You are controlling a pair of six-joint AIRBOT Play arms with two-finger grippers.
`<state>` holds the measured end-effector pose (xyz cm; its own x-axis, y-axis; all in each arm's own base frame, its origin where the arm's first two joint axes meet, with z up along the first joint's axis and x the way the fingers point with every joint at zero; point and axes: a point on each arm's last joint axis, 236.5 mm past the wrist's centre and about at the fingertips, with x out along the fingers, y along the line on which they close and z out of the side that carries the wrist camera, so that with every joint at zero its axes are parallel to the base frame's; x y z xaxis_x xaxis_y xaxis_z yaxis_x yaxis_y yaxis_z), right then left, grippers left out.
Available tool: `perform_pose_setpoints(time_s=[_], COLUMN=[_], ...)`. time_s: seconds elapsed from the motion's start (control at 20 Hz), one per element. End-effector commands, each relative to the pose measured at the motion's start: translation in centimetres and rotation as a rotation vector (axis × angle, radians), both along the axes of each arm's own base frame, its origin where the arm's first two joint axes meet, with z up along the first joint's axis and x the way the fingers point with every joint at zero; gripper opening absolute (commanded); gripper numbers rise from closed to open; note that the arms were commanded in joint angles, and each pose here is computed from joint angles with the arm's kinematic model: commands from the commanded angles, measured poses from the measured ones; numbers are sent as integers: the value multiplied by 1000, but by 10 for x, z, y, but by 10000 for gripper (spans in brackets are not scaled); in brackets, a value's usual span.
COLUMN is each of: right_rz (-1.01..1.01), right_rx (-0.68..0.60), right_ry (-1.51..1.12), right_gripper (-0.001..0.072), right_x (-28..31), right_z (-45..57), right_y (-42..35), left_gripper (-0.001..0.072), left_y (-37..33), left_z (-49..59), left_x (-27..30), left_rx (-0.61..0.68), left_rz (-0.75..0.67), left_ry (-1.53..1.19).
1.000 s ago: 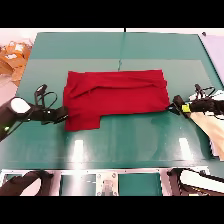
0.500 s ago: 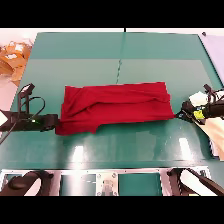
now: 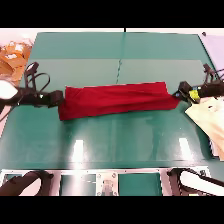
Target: Fold the shirts.
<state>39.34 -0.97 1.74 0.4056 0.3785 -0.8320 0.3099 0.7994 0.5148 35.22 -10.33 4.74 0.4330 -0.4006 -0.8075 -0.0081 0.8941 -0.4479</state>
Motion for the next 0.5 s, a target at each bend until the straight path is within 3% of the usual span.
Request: perform_pose_setpoints(time_s=[0.0, 0.3, 0.35, 0.4, 0.45], right_rz=[40, 45, 26, 9, 1], right_rx=[19, 38, 37, 31, 29], right_ry=[-42, 46, 48, 38, 28], right_gripper=[19, 21, 42, 158, 269], right_x=[58, 108, 114, 121, 125], right_z=[-7, -85, -94, -98, -97], right_y=[18, 28, 25, 21, 16], left_gripper=[25, 26, 27, 29, 272], left_y=[0, -6, -2, 2, 8], left_z=[-10, -65, -68, -67, -61], left_x=[52, 114, 126, 136, 143], left_rx=[3, -21, -14, -8, -5], left_rz=[7, 21, 42, 67, 91], left_ry=[-18, -10, -43, -78, -111])
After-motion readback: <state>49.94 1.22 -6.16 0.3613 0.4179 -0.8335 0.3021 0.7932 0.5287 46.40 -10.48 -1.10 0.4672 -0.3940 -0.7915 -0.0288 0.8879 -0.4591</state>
